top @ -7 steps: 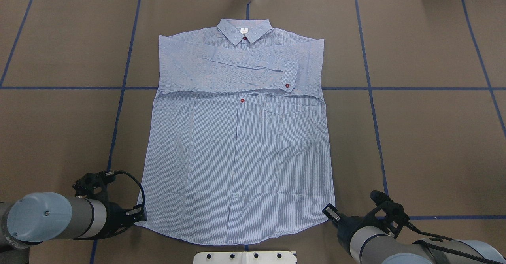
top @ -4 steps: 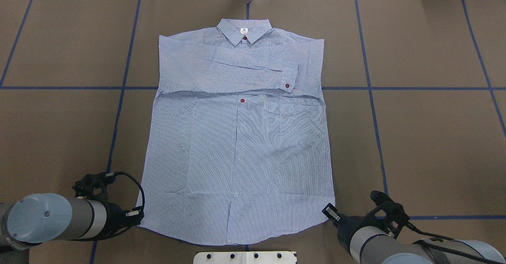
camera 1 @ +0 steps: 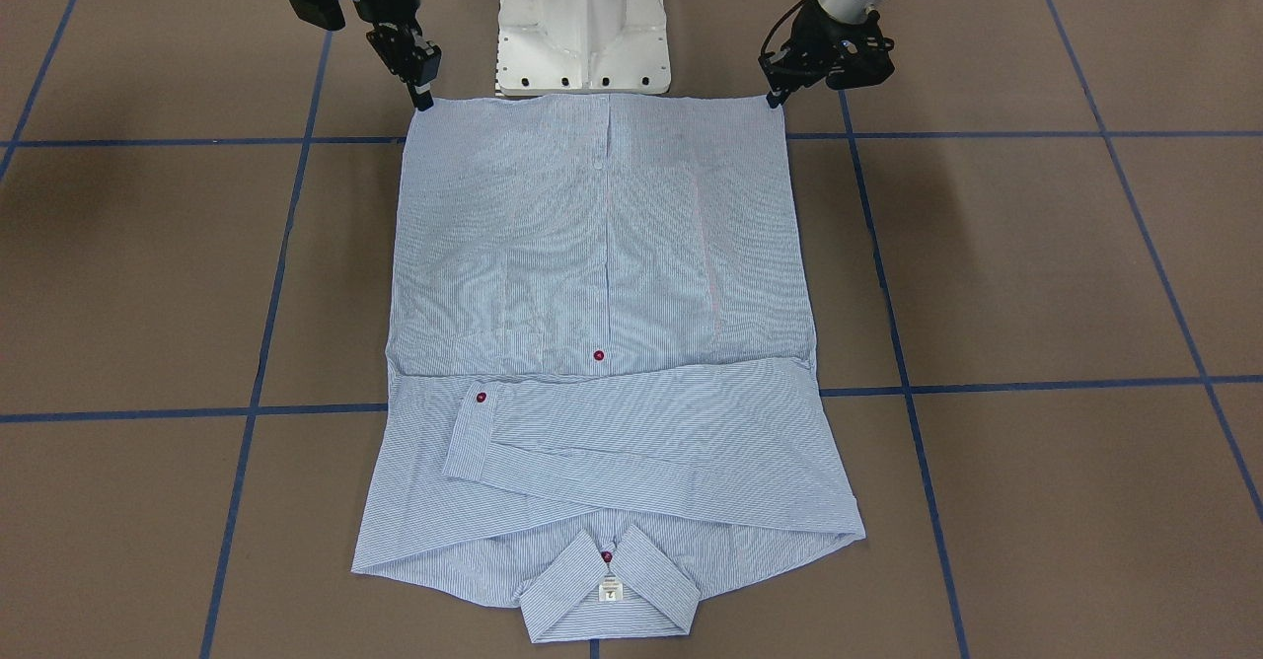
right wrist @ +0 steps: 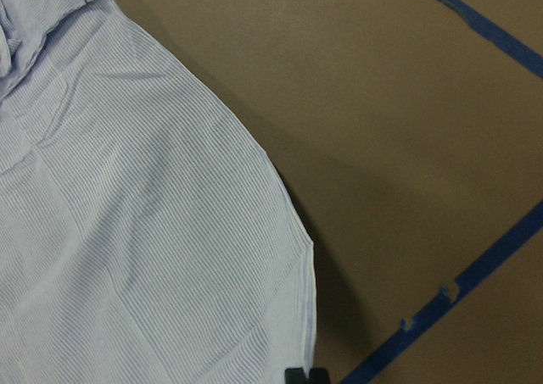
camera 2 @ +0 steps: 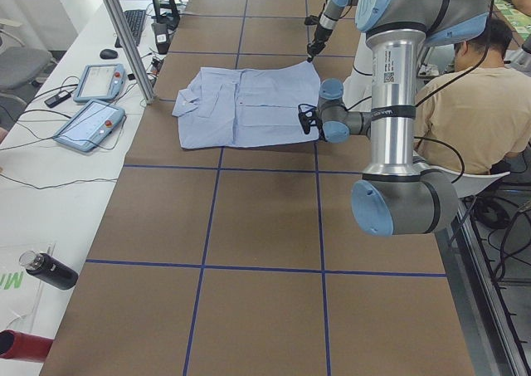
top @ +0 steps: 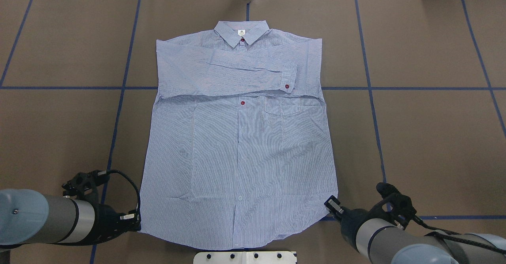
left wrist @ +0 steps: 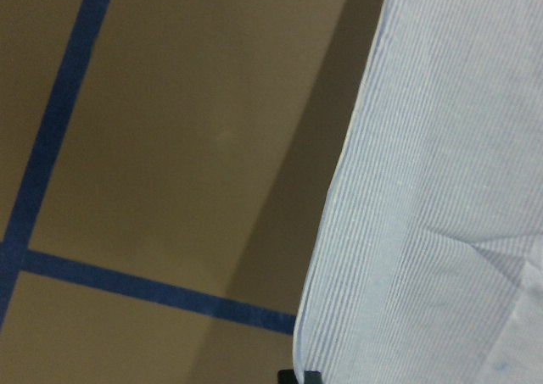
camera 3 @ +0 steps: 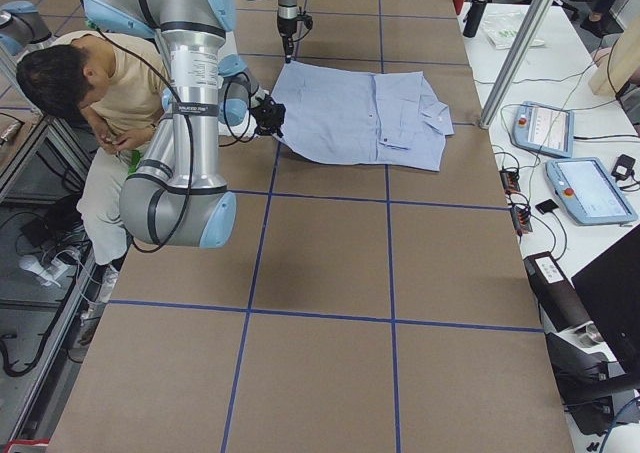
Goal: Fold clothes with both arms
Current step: 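Move the left gripper to the hem corner and grasp both hem corners, then lift both hem corners and fold them toward the collar with both grippers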
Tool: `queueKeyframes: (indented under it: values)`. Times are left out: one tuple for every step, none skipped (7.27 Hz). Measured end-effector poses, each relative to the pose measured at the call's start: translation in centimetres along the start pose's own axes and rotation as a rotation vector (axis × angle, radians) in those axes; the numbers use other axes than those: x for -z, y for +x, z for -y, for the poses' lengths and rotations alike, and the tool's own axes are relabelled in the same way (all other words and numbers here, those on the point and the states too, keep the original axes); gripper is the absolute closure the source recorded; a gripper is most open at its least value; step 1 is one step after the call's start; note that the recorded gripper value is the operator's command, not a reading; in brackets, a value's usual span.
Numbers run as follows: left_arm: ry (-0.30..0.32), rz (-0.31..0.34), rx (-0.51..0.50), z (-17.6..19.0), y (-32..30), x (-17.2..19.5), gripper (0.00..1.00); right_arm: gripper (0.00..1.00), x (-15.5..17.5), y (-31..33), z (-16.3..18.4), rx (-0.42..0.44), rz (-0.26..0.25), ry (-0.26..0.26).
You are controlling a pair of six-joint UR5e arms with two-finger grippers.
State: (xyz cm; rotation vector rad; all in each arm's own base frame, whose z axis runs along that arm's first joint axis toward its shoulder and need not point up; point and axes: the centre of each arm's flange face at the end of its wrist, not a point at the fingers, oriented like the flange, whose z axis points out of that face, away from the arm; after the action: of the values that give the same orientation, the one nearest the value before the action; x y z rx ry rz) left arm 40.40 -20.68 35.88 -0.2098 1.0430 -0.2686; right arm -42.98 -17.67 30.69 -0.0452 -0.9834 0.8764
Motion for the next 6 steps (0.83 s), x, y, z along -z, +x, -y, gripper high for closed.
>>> queueKeyframes:
  values:
    - [-0.026,-0.026,0.008,0.4,0.7,1.9,1.0,1.0,0.4,-0.8,1.8,-0.024,-0.017,-0.008]
    - [-0.043,-0.052,0.019,1.4,1.3,3.7,1.0,1.0,0.6,-1.5,3.2,-0.042,-0.027,-0.01]
    - [-0.041,-0.077,0.029,2.8,1.8,5.2,1.0,1.0,0.8,-2.3,4.4,-0.056,-0.032,-0.013]
    - [-0.022,-0.101,0.039,4.1,2.4,6.4,1.0,1.0,1.0,-3.1,5.8,-0.069,-0.036,-0.018]
    - [0.003,-0.126,0.049,5.4,3.0,7.5,1.0,1.0,1.4,-3.9,7.1,-0.079,-0.038,-0.025]
    - [0.025,-0.148,0.056,6.4,3.7,8.4,1.0,1.0,1.8,-4.5,8.1,-0.088,-0.035,-0.029]
